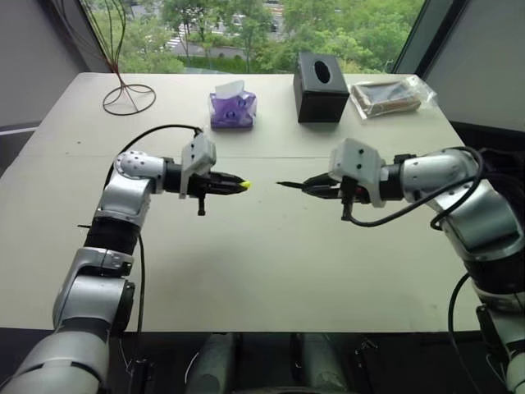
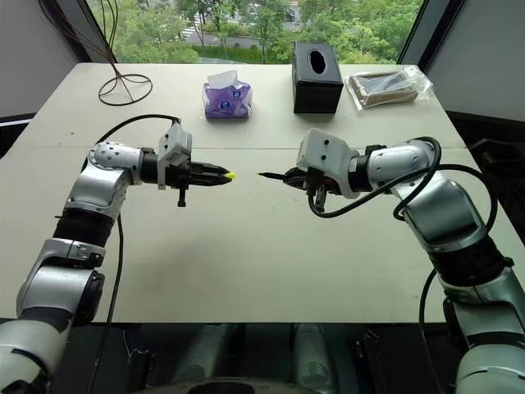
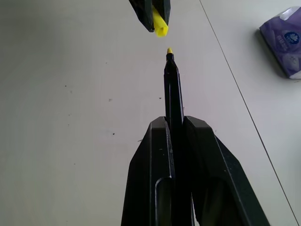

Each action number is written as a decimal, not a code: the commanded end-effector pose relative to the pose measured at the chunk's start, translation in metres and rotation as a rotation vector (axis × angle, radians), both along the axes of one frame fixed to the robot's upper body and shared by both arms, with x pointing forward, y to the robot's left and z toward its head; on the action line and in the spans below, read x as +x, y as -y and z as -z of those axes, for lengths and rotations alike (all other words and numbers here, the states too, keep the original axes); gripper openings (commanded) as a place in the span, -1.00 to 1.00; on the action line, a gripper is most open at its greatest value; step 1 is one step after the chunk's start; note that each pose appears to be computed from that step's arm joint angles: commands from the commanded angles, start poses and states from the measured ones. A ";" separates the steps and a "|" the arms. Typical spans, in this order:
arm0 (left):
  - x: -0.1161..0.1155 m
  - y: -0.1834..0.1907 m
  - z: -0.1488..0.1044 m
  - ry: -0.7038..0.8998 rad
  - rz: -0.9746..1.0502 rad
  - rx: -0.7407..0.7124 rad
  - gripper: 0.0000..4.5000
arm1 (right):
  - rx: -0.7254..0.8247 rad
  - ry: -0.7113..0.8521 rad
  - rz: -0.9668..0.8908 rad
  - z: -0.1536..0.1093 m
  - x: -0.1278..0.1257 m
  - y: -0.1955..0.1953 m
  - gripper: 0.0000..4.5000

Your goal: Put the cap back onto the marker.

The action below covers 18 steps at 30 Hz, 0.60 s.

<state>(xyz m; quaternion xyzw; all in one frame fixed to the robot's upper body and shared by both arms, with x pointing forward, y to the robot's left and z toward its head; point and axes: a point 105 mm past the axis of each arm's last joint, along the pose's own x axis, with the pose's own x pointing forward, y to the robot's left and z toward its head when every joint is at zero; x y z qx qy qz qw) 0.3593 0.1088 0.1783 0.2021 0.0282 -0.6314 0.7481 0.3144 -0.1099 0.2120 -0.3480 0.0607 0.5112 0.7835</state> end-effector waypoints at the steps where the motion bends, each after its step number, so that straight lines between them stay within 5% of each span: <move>1: -0.004 0.012 -0.022 0.058 0.057 -0.029 -0.98 | 0.021 0.056 -0.024 -0.016 -0.002 -0.003 -1.00; 18: -0.008 0.026 -0.029 0.050 0.082 -0.099 -0.98 | 0.016 0.058 -0.036 -0.012 -0.002 -0.009 -1.00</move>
